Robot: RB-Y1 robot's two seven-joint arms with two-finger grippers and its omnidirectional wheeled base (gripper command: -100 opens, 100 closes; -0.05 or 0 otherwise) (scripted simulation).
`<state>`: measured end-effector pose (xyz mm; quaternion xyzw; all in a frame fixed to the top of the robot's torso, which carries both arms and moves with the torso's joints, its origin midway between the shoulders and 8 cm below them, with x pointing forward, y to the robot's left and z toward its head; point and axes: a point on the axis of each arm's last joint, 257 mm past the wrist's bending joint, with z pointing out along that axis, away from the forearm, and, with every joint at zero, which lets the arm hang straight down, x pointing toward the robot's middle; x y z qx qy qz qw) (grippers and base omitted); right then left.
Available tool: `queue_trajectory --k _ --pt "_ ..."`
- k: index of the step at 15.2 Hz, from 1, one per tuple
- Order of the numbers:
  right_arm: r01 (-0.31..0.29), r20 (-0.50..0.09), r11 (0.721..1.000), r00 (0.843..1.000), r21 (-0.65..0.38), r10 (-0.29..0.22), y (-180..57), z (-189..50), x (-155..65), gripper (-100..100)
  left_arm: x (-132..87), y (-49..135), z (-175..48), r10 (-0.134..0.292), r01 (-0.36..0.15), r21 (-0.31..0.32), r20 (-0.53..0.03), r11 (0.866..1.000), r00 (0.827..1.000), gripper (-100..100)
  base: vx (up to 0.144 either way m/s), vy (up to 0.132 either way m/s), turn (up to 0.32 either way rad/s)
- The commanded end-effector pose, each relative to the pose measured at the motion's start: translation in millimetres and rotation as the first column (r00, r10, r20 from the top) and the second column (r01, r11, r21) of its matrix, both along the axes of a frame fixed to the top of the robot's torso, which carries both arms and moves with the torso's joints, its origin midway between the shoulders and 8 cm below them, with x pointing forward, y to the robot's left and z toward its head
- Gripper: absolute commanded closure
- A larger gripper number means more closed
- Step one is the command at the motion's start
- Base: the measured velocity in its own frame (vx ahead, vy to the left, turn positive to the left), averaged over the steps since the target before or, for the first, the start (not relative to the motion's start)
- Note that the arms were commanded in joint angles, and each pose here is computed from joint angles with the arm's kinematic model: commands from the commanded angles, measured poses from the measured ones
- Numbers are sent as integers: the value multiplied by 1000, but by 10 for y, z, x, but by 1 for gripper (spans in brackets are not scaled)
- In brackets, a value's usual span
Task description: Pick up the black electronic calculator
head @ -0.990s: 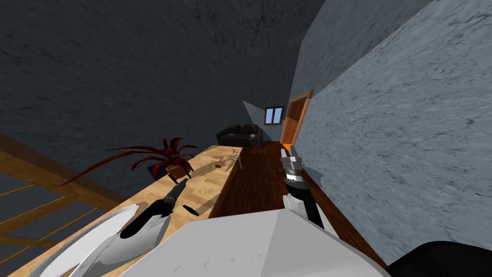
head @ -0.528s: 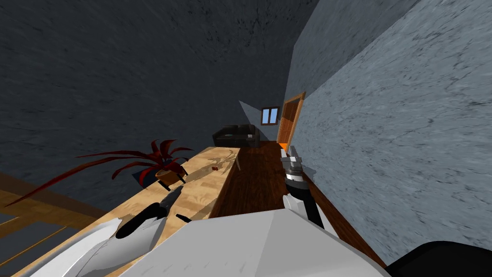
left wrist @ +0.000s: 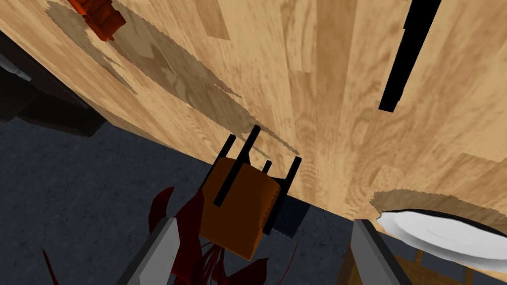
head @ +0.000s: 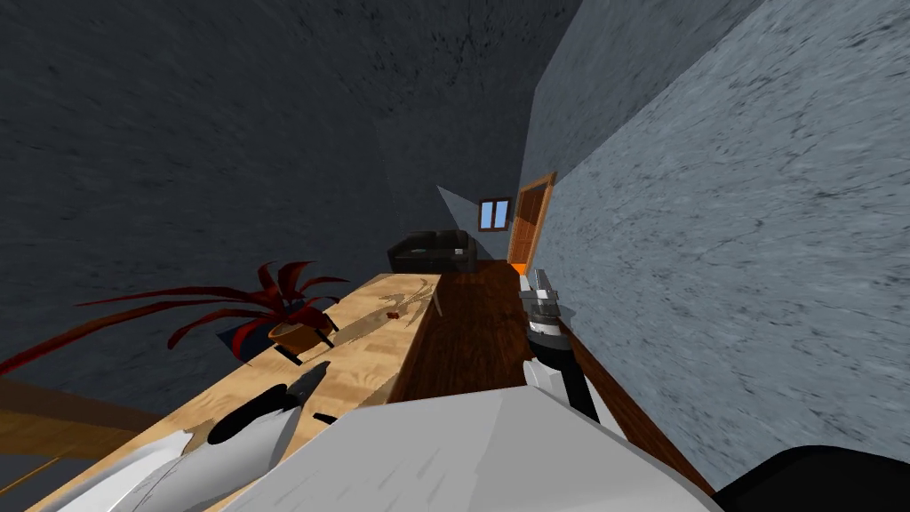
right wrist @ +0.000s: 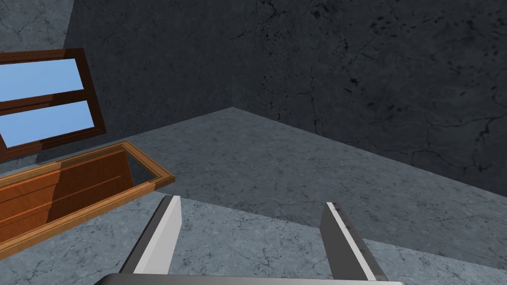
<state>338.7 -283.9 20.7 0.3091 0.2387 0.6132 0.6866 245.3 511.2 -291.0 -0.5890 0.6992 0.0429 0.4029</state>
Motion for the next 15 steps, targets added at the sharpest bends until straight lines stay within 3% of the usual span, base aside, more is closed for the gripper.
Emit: queue_trajectory --k 1,6,15 --pt "0 0 1000 1000 0 0 0 0 0 0 -154 18 -71 25 -25 -16 -46 1000 999 -100 18 13 -100" --pt "0 0 1000 1000 0 0 0 0 0 0 -376 13 -204 58 -65 -48 -124 997 991 -100 23 17 -95" --pt "0 0 1000 1000 0 0 0 0 0 0 -848 -38 -428 114 -148 -110 -270 983 956 -100 19 19 -86"
